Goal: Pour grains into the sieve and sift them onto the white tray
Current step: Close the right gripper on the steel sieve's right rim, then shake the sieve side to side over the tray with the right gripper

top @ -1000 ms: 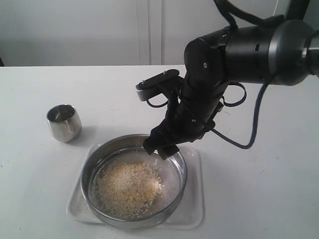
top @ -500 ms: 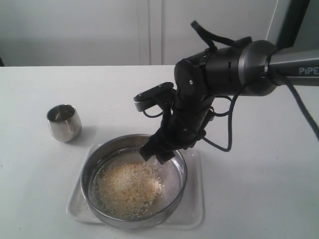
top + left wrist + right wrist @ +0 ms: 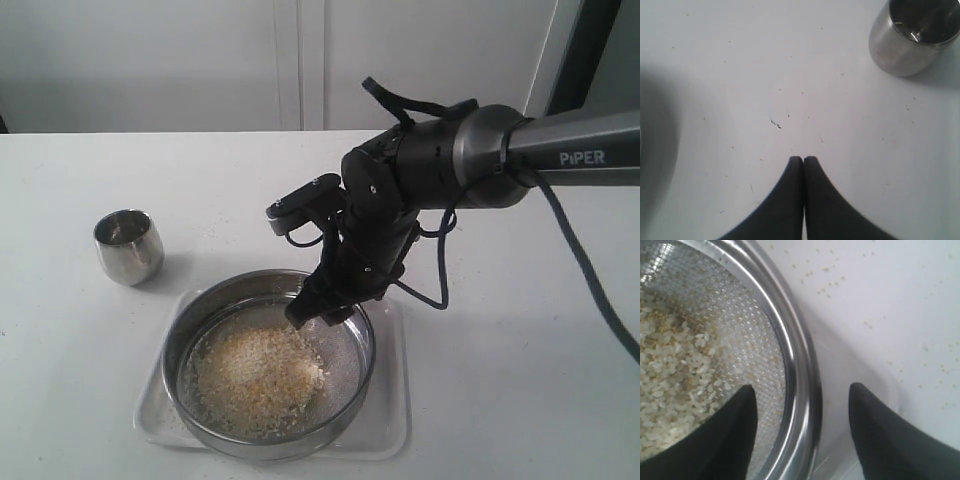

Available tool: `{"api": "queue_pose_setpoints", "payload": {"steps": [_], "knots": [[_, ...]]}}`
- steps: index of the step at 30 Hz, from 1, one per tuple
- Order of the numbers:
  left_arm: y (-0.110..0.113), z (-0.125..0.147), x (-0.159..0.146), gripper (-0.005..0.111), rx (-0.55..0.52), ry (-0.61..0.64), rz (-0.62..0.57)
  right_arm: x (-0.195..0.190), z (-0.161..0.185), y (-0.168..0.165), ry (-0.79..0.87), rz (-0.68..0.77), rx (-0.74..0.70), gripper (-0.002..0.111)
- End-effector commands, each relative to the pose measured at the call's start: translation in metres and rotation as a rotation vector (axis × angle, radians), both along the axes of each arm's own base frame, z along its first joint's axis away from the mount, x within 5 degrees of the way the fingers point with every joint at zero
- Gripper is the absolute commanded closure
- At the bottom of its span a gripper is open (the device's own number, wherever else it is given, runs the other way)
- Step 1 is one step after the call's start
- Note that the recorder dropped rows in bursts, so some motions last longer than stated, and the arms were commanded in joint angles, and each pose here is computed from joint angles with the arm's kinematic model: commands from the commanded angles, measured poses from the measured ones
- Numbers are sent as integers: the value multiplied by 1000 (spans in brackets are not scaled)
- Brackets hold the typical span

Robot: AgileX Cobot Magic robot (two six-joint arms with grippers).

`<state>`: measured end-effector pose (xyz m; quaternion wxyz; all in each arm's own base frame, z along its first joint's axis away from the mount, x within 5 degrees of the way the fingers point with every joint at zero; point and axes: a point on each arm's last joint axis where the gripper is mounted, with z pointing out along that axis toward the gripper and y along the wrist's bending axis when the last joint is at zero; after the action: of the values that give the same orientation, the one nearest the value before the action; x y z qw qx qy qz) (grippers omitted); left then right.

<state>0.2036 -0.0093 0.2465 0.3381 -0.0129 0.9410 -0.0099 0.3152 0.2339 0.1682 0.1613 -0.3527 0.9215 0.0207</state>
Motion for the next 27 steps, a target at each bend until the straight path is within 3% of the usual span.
{"api": "queue_pose_setpoints", "payload": {"steps": [1, 7, 13, 27], "knots": [[1, -1, -3, 107, -2, 5, 7, 6, -4, -1, -22, 8, -16, 60], [1, -1, -3, 107, -2, 5, 7, 10, -22, -1, 3, -17, -25, 65], [1, -1, -3, 107, -2, 5, 7, 10, -22, -1, 5, -34, -19, 108], [1, -1, -3, 107, -2, 5, 7, 7, 3, -3, -24, -76, 25, 108]]}}
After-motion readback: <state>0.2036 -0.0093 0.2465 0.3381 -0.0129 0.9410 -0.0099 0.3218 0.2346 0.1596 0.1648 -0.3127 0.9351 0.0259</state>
